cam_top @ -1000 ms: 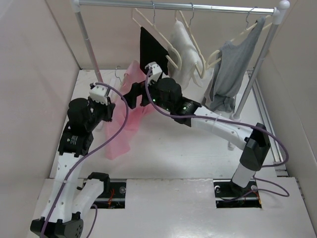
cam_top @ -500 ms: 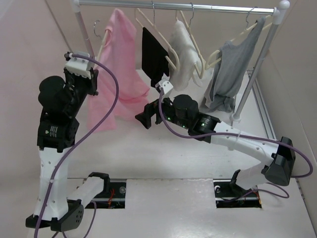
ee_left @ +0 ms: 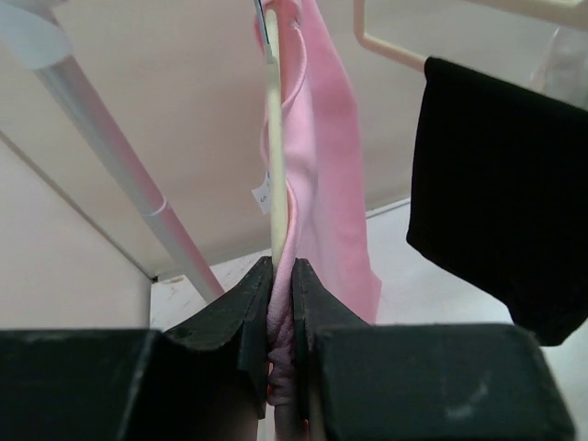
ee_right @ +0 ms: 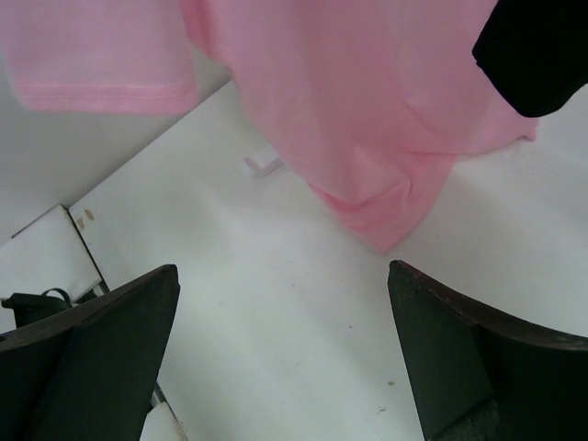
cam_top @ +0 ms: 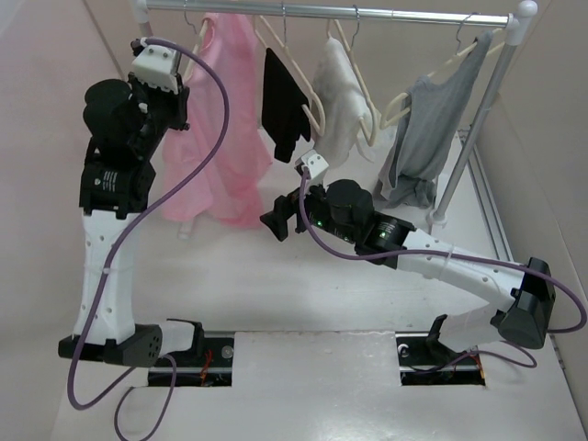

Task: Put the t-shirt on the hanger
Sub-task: Hang the hanger with tshirt onto the clothesline

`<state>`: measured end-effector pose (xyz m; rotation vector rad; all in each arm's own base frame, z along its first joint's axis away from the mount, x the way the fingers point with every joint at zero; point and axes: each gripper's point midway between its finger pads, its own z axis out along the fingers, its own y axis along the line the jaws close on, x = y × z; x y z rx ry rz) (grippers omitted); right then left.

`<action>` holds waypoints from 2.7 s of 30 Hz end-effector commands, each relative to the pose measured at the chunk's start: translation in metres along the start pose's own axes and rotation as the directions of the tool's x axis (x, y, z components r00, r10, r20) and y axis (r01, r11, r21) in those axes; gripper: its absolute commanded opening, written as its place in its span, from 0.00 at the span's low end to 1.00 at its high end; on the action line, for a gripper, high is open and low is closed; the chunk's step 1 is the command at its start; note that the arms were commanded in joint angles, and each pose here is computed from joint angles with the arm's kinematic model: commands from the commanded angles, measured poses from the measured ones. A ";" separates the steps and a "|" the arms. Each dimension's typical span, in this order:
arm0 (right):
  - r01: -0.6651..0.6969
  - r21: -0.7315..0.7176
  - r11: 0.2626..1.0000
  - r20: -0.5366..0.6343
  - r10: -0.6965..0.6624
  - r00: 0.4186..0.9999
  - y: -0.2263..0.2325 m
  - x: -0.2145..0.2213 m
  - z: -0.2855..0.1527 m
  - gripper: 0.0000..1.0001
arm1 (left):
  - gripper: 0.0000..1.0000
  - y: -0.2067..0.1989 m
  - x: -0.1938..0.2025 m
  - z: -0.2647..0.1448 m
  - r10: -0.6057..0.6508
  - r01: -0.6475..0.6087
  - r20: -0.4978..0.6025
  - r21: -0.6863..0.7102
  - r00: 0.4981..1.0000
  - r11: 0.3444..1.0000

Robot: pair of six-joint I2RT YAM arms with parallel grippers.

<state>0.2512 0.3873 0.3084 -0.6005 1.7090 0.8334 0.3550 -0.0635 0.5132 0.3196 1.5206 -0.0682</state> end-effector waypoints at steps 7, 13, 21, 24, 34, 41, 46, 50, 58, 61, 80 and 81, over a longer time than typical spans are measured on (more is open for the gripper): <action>0.016 -0.004 1.000 0.057 -0.015 0.998 0.005 -0.020 -0.003 1.00 | 0.00 0.009 -0.028 0.013 -0.012 0.016 0.108 -0.039 0.994 0.999; 0.017 -0.001 1.000 0.049 -0.016 0.999 0.004 -0.016 -0.003 1.00 | 0.00 0.008 -0.018 0.021 -0.025 0.027 0.076 -0.034 0.997 0.999; 0.042 0.035 0.999 0.003 -0.042 0.999 -0.005 -0.006 -0.013 1.00 | 0.88 -0.009 -0.002 -0.005 -0.031 0.030 0.043 0.036 0.999 0.999; 0.047 0.064 0.997 -0.023 -0.046 0.999 -0.012 0.003 -0.023 1.00 | 0.97 -0.007 -0.004 -0.016 -0.020 0.019 0.049 0.019 0.999 1.000; -0.020 0.265 0.964 -0.250 0.089 0.964 -0.065 0.091 -0.088 1.00 | 1.00 0.042 -0.036 -0.124 0.007 0.050 0.199 -0.283 0.980 0.958; -0.108 0.539 0.835 -0.267 0.291 0.919 -0.115 0.146 -0.161 1.00 | 1.00 0.089 0.075 -0.179 0.037 -0.013 0.026 -0.622 0.999 0.783; -0.232 0.632 0.739 -0.112 0.384 0.917 -0.134 0.147 -0.213 1.00 | 1.00 0.091 0.190 -0.189 -0.020 -0.146 -0.235 -0.663 0.972 0.734; -0.268 0.627 0.731 -0.061 0.389 0.919 -0.136 0.144 -0.241 1.00 | 1.00 0.079 0.254 -0.197 -0.124 -0.117 -0.308 -0.658 0.943 0.744; -0.284 0.630 0.723 -0.030 0.388 0.921 -0.138 0.142 -0.263 1.00 | 1.00 0.077 0.302 -0.211 -0.202 -0.131 -0.379 -0.692 0.903 0.710; -0.279 0.634 0.722 -0.037 0.389 0.921 -0.139 0.143 -0.264 1.00 | 1.00 0.078 0.301 -0.213 -0.202 -0.128 -0.369 -0.700 0.907 0.703; -0.273 0.631 0.727 -0.039 0.381 0.924 -0.138 0.140 -0.263 1.00 | 1.00 0.075 0.303 -0.214 -0.197 -0.127 -0.373 -0.686 0.907 0.717; -0.261 0.630 0.731 -0.047 0.372 0.927 -0.139 0.140 -0.263 1.00 | 1.00 0.076 0.303 -0.215 -0.200 -0.128 -0.373 -0.692 0.906 0.710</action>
